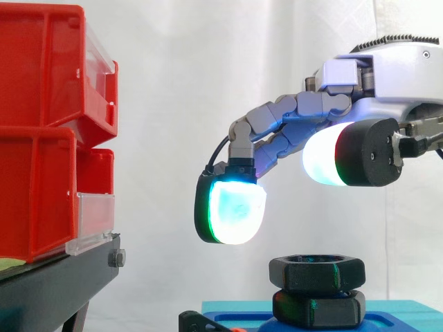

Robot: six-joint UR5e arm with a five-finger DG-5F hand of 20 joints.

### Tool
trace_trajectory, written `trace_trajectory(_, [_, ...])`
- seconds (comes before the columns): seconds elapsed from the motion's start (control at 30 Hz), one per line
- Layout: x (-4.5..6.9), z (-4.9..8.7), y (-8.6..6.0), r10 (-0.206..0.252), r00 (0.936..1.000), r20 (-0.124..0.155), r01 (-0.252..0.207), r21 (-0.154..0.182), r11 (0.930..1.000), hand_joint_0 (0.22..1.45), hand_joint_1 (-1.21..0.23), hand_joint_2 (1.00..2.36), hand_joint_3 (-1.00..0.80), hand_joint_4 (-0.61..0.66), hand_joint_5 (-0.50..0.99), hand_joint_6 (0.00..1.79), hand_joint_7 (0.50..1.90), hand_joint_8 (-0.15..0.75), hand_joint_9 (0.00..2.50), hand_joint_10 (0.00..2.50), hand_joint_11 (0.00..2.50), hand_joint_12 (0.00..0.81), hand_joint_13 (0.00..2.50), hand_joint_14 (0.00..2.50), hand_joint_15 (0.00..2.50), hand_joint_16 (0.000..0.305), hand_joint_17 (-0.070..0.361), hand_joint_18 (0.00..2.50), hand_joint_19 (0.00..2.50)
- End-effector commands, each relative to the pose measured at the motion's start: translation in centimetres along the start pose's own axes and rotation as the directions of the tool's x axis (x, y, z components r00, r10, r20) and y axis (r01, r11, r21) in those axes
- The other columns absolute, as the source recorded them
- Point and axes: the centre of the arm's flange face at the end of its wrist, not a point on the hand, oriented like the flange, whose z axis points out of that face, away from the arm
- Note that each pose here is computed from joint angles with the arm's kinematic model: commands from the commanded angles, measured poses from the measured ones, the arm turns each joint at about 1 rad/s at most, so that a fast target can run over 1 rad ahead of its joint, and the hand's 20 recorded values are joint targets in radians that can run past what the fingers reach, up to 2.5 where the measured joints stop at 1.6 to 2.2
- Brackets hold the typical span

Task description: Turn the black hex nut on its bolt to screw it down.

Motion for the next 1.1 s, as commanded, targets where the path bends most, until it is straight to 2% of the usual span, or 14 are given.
trace_trajectory(0.0, [0.0,0.2,0.5,0.0,1.0,0.003,0.0,0.0,1.0,0.52,-0.21,1.0,-0.5,0.15,-0.06,0.5,0.91,0.238,0.62,0.0,0.0,0.311,0.44,0.0,0.0,0.046,0.103,0.41,0.31])
trace_trajectory(0.13, [0.0,0.4,1.0,0.0,1.0,0.007,0.0,0.006,1.0,0.52,-0.21,1.0,-0.5,0.14,-0.06,0.5,0.86,0.234,0.62,0.0,0.0,0.31,0.44,0.0,0.0,0.046,0.103,0.4,0.31])
trace_trajectory(0.4, [0.2,0.4,1.3,0.0,1.0,-0.002,0.0,-0.002,1.0,0.52,-0.21,1.0,-0.5,0.13,-0.06,0.5,0.86,0.229,0.62,0.0,0.0,0.309,0.44,0.0,0.0,0.046,0.103,0.4,0.31])
trace_trajectory(0.53, [1.0,0.2,1.3,0.001,0.9998,-0.017,-0.001,-0.001,1.0,0.52,-0.21,1.0,-0.5,0.12,-0.06,0.5,0.84,0.225,0.62,0.0,0.0,0.307,0.44,0.0,0.0,0.046,0.103,0.4,0.31])
trace_trajectory(0.7, [1.4,-0.1,1.3,0.0,0.9996,-0.027,0.0,-0.001,1.0,0.53,-0.21,1.0,-0.5,0.11,-0.06,0.5,0.8,0.217,0.63,0.0,0.0,0.303,0.44,0.0,0.0,0.046,0.103,0.4,0.31])
trace_trajectory(0.8, [1.5,-0.1,1.3,-0.004,0.9996,-0.028,0.004,-0.002,1.0,0.53,-0.21,1.0,-0.5,0.11,-0.06,0.5,0.8,0.217,0.63,0.0,0.0,0.302,0.44,0.0,0.0,0.045,0.102,0.4,0.31])
trace_trajectory(1.07, [1.6,-0.2,1.3,-0.008,0.9993,-0.037,0.008,-0.004,1.0,0.53,-0.21,1.0,-0.5,0.12,-0.04,0.5,0.92,0.218,0.64,0.0,0.0,0.299,0.44,0.0,0.0,0.045,0.101,0.4,0.31])
